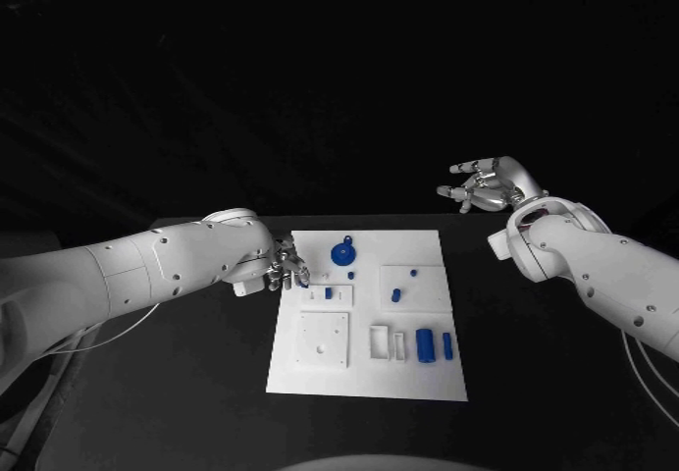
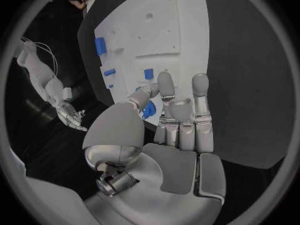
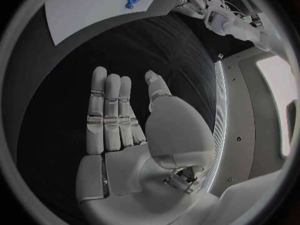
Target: Assemble the parts on the task board
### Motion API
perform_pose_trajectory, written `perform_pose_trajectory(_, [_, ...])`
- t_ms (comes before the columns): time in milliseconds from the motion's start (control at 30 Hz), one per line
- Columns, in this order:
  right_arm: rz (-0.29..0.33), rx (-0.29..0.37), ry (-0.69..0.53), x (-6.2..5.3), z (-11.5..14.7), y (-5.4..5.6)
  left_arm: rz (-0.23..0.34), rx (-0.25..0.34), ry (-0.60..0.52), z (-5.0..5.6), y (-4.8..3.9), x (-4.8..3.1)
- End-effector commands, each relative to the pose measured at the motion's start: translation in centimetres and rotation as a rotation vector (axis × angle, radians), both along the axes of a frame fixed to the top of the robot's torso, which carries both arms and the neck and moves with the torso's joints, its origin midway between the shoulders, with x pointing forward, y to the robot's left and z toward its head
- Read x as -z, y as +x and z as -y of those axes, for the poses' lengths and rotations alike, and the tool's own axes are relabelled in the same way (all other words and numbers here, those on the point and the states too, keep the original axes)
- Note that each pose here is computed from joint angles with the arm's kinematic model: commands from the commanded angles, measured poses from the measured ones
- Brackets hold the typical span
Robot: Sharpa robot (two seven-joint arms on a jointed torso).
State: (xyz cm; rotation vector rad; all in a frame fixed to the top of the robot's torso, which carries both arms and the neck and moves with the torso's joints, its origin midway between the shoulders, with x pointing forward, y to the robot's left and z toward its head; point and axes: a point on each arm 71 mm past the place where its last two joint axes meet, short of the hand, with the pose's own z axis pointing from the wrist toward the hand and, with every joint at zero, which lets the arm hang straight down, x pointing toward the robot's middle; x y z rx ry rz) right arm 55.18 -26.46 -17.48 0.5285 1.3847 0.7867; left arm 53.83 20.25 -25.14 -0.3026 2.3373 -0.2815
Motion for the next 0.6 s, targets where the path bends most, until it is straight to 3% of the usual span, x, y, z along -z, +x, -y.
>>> perform_pose_trajectory(33, [-0.007,-0.011,0.021,0.0,-0.2,0.1,0.022,0.015,0.063,0.2,0.14,0.33])
perform_pose_trajectory(600, [-0.018,-0.026,0.027,0.0,-0.8,0.1,0.010,0.009,0.062,0.9,-0.13,1.89])
